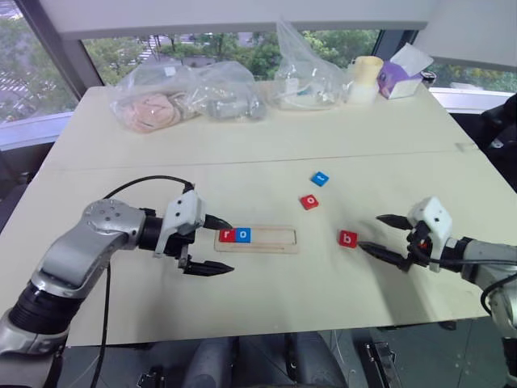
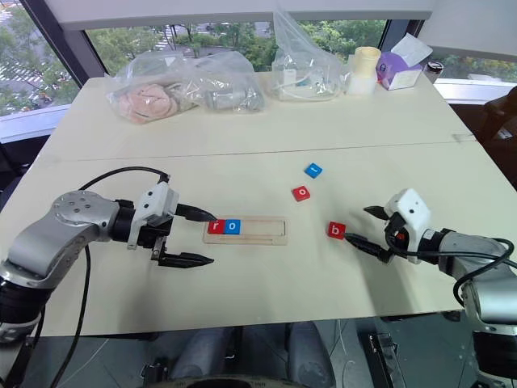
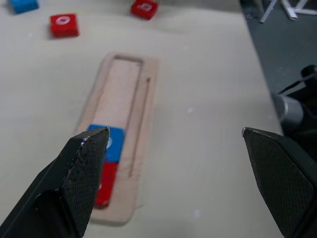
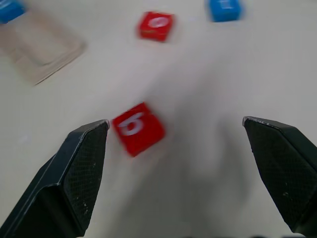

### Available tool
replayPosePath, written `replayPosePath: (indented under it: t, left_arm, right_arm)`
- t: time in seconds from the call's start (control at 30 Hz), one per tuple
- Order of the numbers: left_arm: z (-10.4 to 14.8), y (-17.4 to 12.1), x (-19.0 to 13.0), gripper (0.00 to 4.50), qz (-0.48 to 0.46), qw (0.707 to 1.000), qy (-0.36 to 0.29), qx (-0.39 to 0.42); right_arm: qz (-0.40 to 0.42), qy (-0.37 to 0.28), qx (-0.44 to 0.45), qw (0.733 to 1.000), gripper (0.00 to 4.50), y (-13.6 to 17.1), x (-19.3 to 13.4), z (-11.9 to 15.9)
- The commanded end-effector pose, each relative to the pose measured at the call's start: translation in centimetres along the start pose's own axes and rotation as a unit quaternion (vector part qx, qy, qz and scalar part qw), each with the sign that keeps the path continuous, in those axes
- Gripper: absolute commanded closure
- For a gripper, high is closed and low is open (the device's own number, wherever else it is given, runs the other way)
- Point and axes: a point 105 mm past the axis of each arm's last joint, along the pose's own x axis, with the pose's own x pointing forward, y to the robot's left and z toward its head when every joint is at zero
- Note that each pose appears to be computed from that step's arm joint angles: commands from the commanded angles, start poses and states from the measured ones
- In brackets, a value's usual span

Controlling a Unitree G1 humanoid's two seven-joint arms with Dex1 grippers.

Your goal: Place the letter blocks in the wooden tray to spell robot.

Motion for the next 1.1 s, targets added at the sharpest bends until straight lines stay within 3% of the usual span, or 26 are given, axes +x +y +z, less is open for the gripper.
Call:
replayPosePath:
  t: [0.03,0.3,0.4,0.57,0.83,0.97,1.1]
  left_arm:
    - [1.1,0.1,-0.5,0.00,0.023,1.000,-0.009,0.013]
    - [1.4,1.1,-0.5,0.00,0.044,0.999,-0.012,0.002]
    - [1.2,1.3,-0.6,0.00,0.054,0.998,-0.010,0.001]
    - [0.8,1.7,-1.4,0.00,0.077,0.997,-0.003,-0.003]
    - [-0.7,2.7,-4.2,0.00,0.121,0.992,0.029,-0.024]
    - [-2.5,2.8,-5.8,0.00,0.125,0.989,0.066,-0.044]
    - [-2.2,2.8,-5.4,0.00,0.121,0.990,0.057,-0.042]
  right_arm:
    - [0.030,0.006,-0.038,0.999,0.05,0.2,0.4,0.0]
    - [0.033,0.019,-0.077,0.996,0.05,-1.7,2.0,-1.2]
    - [0.060,0.029,-0.086,0.994,0.89,-1.2,2.4,-2.0]
    - [0.063,0.015,-0.091,0.994,3.37,-1.1,2.7,-1.2]
    - [0.103,-0.065,-0.113,0.986,3.37,1.5,5.1,5.5]
    - [0.168,-0.048,-0.149,0.973,3.37,4.9,9.1,8.0]
    - [0.185,-0.028,-0.140,0.972,3.37,6.1,12.3,8.7]
